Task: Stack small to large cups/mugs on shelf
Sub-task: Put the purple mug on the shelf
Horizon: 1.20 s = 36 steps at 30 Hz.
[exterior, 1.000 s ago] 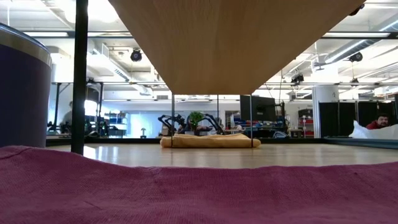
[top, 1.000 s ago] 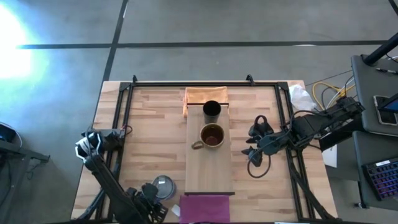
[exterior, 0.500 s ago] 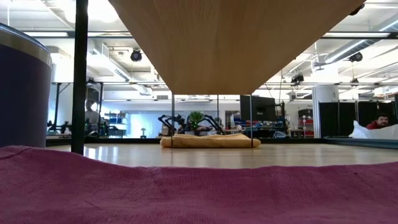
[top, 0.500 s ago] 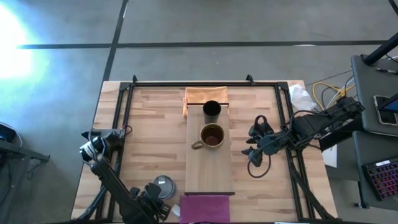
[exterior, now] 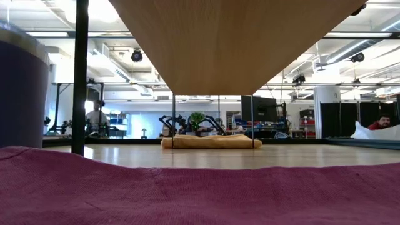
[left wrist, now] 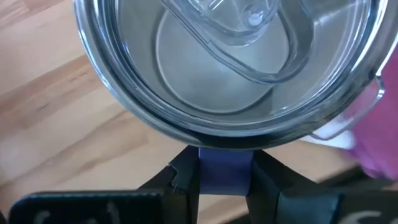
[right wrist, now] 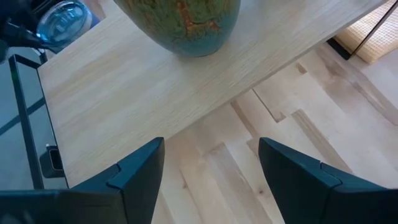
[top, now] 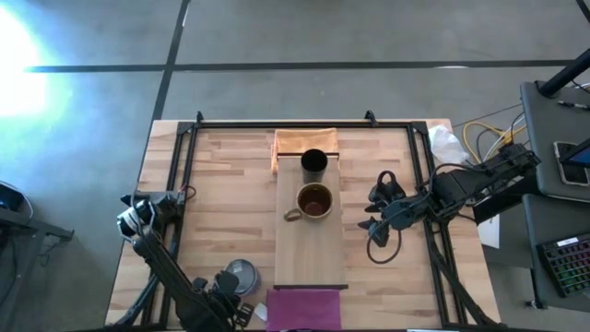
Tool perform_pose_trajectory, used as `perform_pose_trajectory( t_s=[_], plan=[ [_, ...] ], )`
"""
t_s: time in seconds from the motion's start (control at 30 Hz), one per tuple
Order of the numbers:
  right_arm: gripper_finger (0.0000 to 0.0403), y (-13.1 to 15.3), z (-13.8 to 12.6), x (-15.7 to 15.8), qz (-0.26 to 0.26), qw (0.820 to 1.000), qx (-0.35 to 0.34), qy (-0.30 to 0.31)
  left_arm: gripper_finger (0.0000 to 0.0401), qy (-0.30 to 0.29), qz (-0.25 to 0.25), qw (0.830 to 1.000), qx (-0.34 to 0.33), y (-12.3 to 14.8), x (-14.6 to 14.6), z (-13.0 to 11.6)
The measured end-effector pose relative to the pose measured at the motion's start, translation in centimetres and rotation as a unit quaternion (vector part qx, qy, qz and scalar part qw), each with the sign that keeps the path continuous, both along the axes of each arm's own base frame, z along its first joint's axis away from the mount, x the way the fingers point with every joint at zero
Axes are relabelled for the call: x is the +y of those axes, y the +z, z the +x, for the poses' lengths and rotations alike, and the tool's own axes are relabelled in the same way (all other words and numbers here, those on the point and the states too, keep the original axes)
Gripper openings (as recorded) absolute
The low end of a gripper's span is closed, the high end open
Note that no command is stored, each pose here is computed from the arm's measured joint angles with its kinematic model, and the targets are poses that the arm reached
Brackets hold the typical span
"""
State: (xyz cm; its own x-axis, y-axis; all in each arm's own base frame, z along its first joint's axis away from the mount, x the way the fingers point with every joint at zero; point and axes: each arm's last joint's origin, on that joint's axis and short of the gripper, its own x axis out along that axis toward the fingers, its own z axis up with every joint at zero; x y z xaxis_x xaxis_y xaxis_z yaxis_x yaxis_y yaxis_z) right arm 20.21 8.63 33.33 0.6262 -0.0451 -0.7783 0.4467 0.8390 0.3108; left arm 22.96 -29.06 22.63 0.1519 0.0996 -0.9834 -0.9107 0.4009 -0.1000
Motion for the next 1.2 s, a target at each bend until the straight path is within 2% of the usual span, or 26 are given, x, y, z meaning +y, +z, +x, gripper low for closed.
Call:
perform_pose_trajectory(
  t_s=[0.17,0.33,0.4,0.47,0.7,0.97,1.1,1.2],
  plan=[
    [0.0254,-0.1,-0.2,-0.1,-0.005,1.000,0.010,0.000,0.0069,-0.018,-0.016,0.999,-0.022,4.3,1.0,-0.1],
    [0.0254,-0.1,-0.2,-0.1,-0.005,1.000,0.011,0.000,0.0069,-0.052,0.017,0.998,-0.029,10.1,3.5,-0.9],
    [0.0254,-0.2,-0.2,-0.1,-0.005,1.000,0.011,-0.001,0.0069,-0.085,0.021,0.996,-0.030,11.8,4.4,-0.8],
    [0.0254,-0.2,-0.2,-0.1,-0.004,1.000,0.014,-0.005,0.0069,-0.143,0.020,0.988,-0.059,13.1,5.1,-0.4],
    [0.0254,-0.7,-0.7,-0.3,0.012,0.998,0.041,-0.045,0.0069,-0.230,0.063,0.969,-0.060,14.3,8.6,2.6],
    [0.0254,-1.6,-0.9,0.5,0.045,0.995,0.048,-0.073,0.0069,-0.318,0.092,0.942,-0.058,15.5,11.1,4.2],
    [0.0254,-2.3,-0.2,0.9,0.067,0.995,0.017,-0.075,0.0069,-0.354,0.105,0.926,-0.079,16.4,11.1,4.3],
    [0.0254,-2.9,0.8,1.4,0.096,0.992,-0.033,-0.068,0.0069,-0.370,0.107,0.916,-0.107,17.0,11.1,4.8]
  ],
)
